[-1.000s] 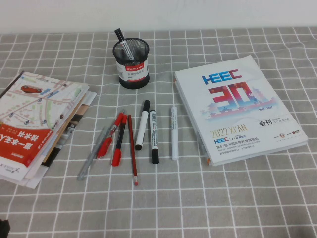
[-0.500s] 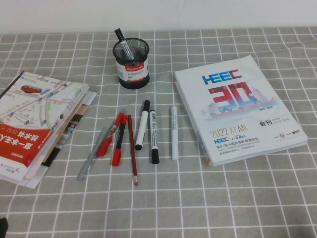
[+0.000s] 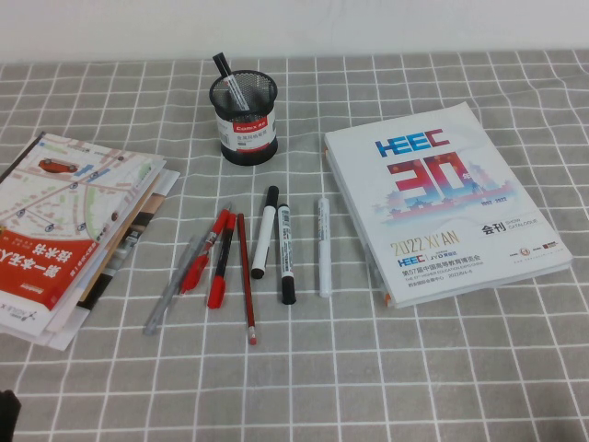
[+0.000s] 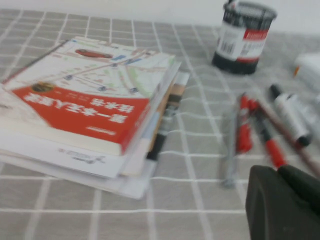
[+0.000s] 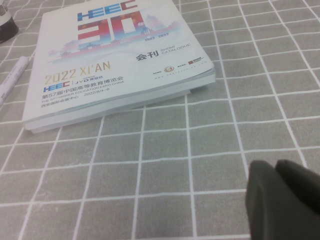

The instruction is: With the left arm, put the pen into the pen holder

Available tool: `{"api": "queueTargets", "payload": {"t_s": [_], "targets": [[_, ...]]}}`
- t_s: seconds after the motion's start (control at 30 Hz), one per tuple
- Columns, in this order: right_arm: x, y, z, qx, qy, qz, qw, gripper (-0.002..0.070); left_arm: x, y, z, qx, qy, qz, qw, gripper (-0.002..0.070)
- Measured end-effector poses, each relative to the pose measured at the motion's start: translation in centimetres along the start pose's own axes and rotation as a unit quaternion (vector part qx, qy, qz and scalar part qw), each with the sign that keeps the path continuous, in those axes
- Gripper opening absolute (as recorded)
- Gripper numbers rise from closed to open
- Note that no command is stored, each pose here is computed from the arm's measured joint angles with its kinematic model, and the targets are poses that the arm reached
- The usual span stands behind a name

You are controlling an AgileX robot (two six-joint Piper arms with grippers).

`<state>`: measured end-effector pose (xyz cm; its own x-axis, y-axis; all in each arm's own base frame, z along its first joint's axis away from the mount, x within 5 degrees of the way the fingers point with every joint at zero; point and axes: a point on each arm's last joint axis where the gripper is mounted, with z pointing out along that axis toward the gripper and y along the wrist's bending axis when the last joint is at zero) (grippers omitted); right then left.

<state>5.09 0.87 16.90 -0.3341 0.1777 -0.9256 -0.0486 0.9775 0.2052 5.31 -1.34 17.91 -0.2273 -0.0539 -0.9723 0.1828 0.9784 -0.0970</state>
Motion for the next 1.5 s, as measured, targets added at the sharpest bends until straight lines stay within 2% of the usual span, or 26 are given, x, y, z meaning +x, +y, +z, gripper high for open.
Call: {"api": "queueTargets", "payload": {"t_s": [0.2, 0.33, 0.63, 0.73, 0.87, 1.1, 1.27, 1.5], "targets": [[0.0, 0.0, 0.0, 0.0, 0.0, 0.0, 1.0, -0.0015, -0.5, -0.3, 0.0, 0.02, -0.024, -0.102, 0.994, -0.0003], [0.0, 0.0, 0.0, 0.0, 0.0, 0.0, 1.0, -0.0015, -1.1, -0.5, -0.1, 0.038, -0.056, -0.203, 0.977, -0.0003], [0.0, 0.0, 0.0, 0.0, 0.0, 0.0, 1.0, -0.0015, -1.8, -0.2, -0.2, 0.033, -0.093, -0.232, 0.968, -0.0003], [0.0, 0.0, 0.0, 0.0, 0.0, 0.0, 1.0, -0.0015, -2.1, -0.4, -0.3, 0.041, -0.085, -0.23, 0.969, -0.0003], [0.0, 0.0, 0.0, 0.0, 0.0, 0.0, 1.0, -0.0015, -4.4, -1.2, -0.7, 0.06, -0.05, -0.216, 0.973, -0.0003], [0.0, 0.0, 0.0, 0.0, 0.0, 0.0, 1.0, -0.0015, -8.1, -2.6, 1.3, 0.088, 0.102, -0.147, 0.98, -0.0003], [0.0, 0.0, 0.0, 0.0, 0.0, 0.0, 1.0, -0.0015, -10.7, -3.2, 4.3, 0.115, 0.205, -0.077, 0.969, -0.0003], [0.0, 0.0, 0.0, 0.0, 0.0, 0.0, 1.0, -0.0015, -12.6, -3.1, 9.9, 0.127, 0.331, -0.036, 0.934, -0.0003]]}}
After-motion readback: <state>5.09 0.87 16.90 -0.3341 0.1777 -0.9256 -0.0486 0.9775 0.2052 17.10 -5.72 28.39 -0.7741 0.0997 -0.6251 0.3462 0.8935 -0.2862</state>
